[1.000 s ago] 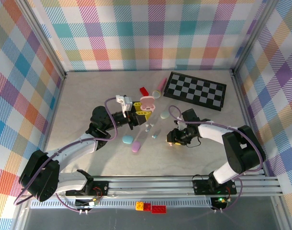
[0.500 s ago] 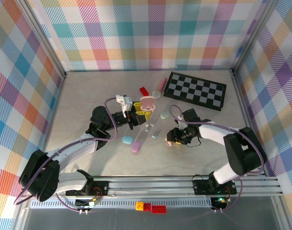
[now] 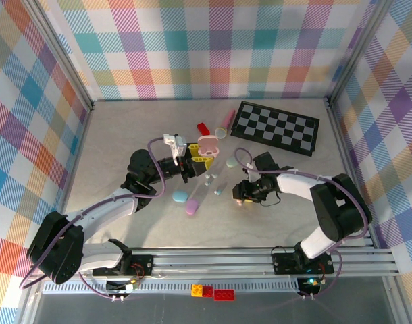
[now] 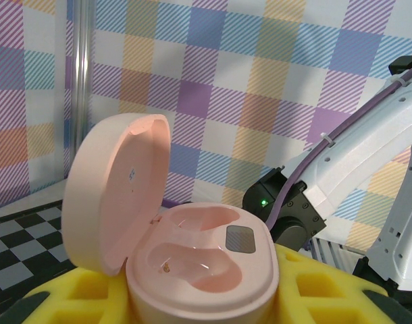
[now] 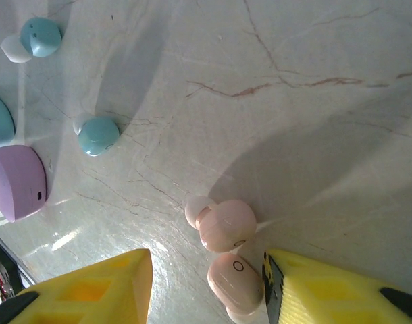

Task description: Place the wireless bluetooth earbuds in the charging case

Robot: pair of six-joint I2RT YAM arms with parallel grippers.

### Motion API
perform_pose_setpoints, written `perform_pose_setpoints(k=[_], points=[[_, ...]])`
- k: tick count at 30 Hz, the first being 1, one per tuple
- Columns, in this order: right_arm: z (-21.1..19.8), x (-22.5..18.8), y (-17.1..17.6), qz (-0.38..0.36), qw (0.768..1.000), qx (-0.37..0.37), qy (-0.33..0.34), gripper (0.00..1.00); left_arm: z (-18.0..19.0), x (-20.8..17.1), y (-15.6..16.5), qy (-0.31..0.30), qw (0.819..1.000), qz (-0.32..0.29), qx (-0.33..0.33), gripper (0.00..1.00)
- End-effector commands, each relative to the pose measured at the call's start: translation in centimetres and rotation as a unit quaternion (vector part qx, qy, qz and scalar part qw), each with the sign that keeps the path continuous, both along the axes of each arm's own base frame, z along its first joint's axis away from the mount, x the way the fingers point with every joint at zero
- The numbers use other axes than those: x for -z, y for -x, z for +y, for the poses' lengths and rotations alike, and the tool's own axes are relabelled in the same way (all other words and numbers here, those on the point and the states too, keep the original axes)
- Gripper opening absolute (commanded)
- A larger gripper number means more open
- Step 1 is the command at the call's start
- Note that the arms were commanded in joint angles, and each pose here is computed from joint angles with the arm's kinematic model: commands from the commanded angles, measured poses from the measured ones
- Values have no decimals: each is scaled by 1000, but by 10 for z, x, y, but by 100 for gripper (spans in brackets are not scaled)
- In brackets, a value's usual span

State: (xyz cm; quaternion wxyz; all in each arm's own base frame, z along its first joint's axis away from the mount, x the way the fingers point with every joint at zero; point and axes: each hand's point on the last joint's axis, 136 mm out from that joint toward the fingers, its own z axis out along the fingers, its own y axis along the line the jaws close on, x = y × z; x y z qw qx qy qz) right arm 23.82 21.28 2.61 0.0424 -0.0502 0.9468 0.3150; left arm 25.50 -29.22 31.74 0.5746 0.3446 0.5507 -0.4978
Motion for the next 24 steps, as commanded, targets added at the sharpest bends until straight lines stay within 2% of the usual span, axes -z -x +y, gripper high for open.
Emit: perform_pose_setpoints(k=[1, 8, 15, 24], points=[[7, -1, 2, 0, 1000, -18, -14, 46, 4, -7, 2, 4, 1000, -18, 3, 34], [2, 5, 17, 14, 1000, -18, -15, 40, 4, -6, 2, 3, 1000, -17, 4, 34], [4, 7, 17, 17, 1000, -12, -21, 30, 2, -7, 0, 5, 1000, -16, 7, 34], [10, 5, 16, 19, 999, -13, -35, 26, 3, -6, 1, 5, 1000, -16, 6, 34]])
